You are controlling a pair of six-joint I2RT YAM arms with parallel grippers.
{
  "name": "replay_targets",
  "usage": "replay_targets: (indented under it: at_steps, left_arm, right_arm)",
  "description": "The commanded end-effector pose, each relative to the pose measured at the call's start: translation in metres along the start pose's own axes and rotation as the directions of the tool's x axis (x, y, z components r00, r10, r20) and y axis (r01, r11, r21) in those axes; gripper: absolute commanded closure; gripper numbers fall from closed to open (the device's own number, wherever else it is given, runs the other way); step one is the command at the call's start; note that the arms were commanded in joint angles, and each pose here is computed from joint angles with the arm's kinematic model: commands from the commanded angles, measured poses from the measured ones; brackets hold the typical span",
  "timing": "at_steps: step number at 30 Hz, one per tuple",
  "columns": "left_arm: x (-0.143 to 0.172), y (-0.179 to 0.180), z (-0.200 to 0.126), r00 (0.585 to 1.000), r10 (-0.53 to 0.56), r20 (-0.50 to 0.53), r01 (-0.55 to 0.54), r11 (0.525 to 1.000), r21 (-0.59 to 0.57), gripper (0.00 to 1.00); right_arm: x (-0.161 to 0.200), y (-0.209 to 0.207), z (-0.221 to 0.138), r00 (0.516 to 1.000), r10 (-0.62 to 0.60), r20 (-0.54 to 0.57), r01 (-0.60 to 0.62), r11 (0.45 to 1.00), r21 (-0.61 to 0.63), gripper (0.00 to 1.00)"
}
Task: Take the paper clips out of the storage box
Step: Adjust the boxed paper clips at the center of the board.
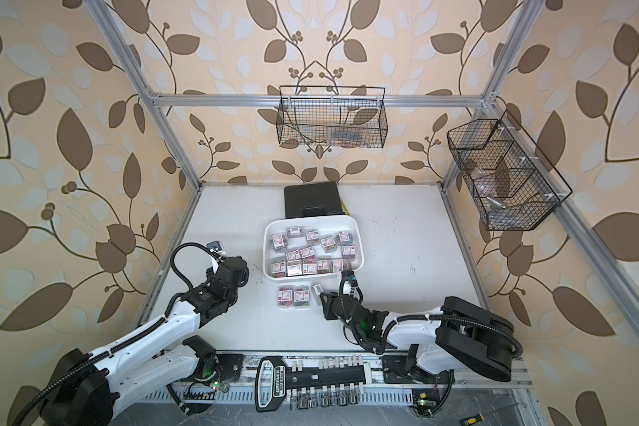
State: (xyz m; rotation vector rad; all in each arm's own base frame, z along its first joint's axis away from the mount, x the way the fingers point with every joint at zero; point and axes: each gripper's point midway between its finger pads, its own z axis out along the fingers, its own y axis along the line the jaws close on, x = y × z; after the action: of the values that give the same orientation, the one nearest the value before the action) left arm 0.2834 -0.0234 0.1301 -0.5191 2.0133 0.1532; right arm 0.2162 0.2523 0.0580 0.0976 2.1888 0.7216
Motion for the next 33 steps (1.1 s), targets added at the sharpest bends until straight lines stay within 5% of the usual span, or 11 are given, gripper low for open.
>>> replay_targets:
  at_steps: [1, 13, 19, 25, 33]
  left_arm:
    - [-0.006, 0.003, -0.001, 0.999, -0.033, 0.030, 0.033, 0.999, -0.009, 0.36]
    - [-0.007, 0.003, -0.001, 0.999, -0.034, 0.028, 0.034, 0.999, -0.006, 0.32]
    - [-0.043, -0.035, -0.034, 0.995, -0.007, -0.098, 0.022, 0.987, 0.158, 0.26]
    - [-0.061, -0.020, -0.060, 0.982, 0.046, -0.182, -0.029, 0.995, 0.093, 0.21]
    - [-0.042, 0.028, -0.052, 0.996, 0.019, -0.082, -0.024, 0.998, -0.057, 0.19]
  right_arm:
    - [-0.003, 0.003, -0.005, 0.998, -0.042, 0.038, 0.041, 0.999, 0.025, 0.50]
    - [-0.018, 0.037, 0.000, 0.979, -0.196, 0.048, 0.194, 0.980, 0.053, 0.38]
    - [-0.012, 0.025, 0.014, 0.983, -0.180, 0.030, 0.177, 0.980, 0.087, 0.37]
    - [-0.006, 0.018, 0.022, 0.986, -0.164, 0.013, 0.162, 0.982, 0.102, 0.52]
    - [-0.001, 0.005, 0.020, 1.000, -0.010, 0.018, 0.009, 0.999, 0.051, 0.65]
